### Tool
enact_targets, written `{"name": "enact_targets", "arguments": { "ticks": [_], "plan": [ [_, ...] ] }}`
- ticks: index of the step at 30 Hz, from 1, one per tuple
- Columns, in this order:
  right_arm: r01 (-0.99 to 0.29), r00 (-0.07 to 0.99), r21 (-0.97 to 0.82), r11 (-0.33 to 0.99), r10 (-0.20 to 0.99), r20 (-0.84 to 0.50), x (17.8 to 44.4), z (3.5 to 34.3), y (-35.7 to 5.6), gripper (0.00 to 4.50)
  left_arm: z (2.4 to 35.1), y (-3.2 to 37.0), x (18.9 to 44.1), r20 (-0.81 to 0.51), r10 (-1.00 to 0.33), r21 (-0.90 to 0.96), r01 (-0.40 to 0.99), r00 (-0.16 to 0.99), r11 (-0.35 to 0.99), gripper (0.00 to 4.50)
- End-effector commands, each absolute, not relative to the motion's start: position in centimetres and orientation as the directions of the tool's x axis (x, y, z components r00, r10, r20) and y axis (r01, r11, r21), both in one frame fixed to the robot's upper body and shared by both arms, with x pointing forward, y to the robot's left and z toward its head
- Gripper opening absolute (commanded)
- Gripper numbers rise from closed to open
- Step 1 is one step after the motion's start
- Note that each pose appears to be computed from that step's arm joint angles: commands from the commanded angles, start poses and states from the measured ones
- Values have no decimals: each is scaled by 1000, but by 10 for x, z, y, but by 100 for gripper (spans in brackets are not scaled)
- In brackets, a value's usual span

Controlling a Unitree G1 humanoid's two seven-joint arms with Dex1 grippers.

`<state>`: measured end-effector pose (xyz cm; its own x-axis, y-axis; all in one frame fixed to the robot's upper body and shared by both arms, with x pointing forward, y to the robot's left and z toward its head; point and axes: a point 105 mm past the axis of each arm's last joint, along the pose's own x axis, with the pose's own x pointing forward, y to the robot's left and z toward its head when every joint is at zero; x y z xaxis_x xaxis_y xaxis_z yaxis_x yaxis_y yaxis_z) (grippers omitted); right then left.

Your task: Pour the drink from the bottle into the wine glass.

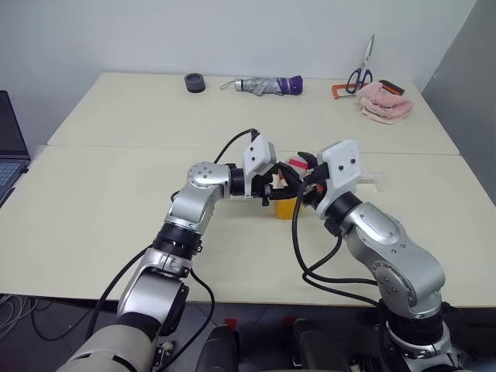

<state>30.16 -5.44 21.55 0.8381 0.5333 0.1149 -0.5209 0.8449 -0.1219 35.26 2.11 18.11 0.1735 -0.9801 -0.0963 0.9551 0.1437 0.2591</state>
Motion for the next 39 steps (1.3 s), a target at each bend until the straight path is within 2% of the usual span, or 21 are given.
{"name": "enact_targets", "arguments": {
  "ticks": [1,3,6,9,12,16,17,21,25,28,35,39],
  "plan": [
    [-568,804,-109,815,579,138,296,222,-49,186,203,18,351,-56,-986,331,935,156,129,217],
    [-633,746,-134,762,647,158,292,225,-43,186,204,18,350,-56,-987,333,935,153,126,217],
    [-784,566,-196,589,808,164,282,227,-40,186,207,19,348,-55,-990,333,937,131,106,217],
    [-861,425,-277,427,902,70,289,220,-54,186,211,20,342,-56,-995,334,941,83,60,217],
    [-880,376,-324,347,926,-31,309,218,-72,186,213,21,338,-61,-997,341,940,48,25,217],
    [-907,340,-281,314,939,-46,315,225,-82,186,218,22,339,-42,-998,338,941,48,31,217],
    [-905,347,-278,323,937,-44,315,225,-84,186,218,22,339,-41,-998,337,941,54,37,217],
    [-852,446,-285,440,894,48,315,235,-93,313,217,24,345,-33,-995,333,939,97,81,217],
    [-795,514,-314,520,851,108,289,244,-91,448,218,27,349,-20,-991,329,937,135,121,217],
    [-745,589,-293,599,797,133,274,241,-81,450,216,27,353,-22,-988,330,934,154,138,217],
    [-532,791,-258,806,582,189,285,238,-63,450,208,25,358,-69,-984,345,929,166,133,217],
    [-460,831,-279,843,519,201,293,238,-57,450,208,22,358,-72,-985,344,931,154,120,217]
  ]
}}
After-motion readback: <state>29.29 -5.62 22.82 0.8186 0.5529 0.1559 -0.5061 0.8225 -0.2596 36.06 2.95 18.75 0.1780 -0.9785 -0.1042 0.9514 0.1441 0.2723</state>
